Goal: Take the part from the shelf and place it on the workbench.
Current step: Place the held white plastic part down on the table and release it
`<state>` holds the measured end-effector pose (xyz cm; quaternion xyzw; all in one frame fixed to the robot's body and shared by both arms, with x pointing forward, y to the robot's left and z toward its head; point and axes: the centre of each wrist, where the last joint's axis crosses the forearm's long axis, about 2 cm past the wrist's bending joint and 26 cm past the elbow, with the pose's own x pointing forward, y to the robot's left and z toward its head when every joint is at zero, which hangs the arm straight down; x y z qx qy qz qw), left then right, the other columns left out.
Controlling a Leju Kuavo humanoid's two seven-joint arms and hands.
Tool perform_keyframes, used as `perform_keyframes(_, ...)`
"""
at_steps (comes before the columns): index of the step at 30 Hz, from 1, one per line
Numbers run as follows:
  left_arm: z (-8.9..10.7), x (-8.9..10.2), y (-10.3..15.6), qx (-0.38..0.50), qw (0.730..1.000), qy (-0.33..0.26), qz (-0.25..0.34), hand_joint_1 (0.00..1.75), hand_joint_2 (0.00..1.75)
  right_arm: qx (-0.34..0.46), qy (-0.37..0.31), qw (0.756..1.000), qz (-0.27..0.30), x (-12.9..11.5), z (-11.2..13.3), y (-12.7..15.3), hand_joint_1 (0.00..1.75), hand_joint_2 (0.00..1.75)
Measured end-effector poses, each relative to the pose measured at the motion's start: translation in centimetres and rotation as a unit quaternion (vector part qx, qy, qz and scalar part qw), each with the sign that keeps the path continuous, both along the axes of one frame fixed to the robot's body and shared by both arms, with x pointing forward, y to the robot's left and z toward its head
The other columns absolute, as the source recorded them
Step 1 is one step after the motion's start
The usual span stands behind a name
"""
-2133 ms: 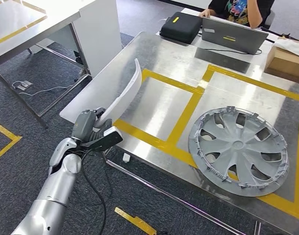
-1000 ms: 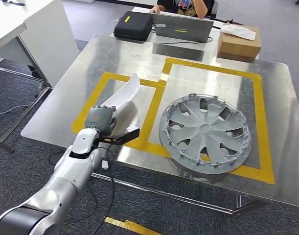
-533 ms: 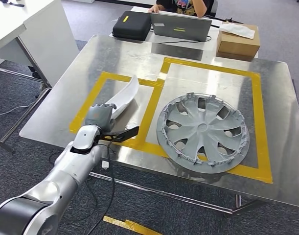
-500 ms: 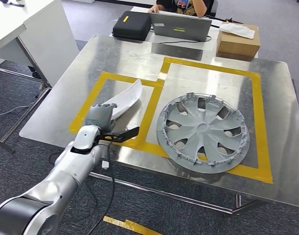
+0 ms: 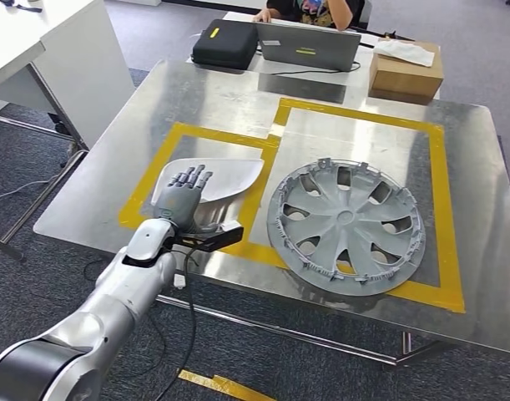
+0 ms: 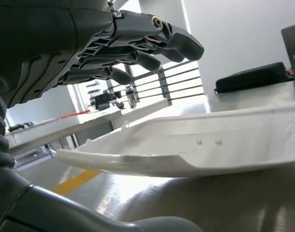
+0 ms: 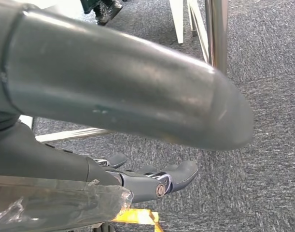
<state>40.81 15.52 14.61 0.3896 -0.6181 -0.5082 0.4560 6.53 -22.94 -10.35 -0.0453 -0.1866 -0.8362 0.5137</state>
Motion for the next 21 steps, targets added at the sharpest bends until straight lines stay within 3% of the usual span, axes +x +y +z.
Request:
perform_keyframes(7, -0.6, -2.0, 0.3, -0.072, 0.997, -0.022, -0.033, 0.0, 0.0, 0.004, 0.0, 1.0, 0.001, -0.2, 0.0, 0.3, 0.0, 0.0)
perform_keyframes(21, -0.5, -6.4, 2.2, -0.158, 0.984, -0.071, -0.033, 0.0, 0.0, 0.013, 0.009, 1.0, -0.003, -0.8, 0.0, 1.0, 0.0, 0.0)
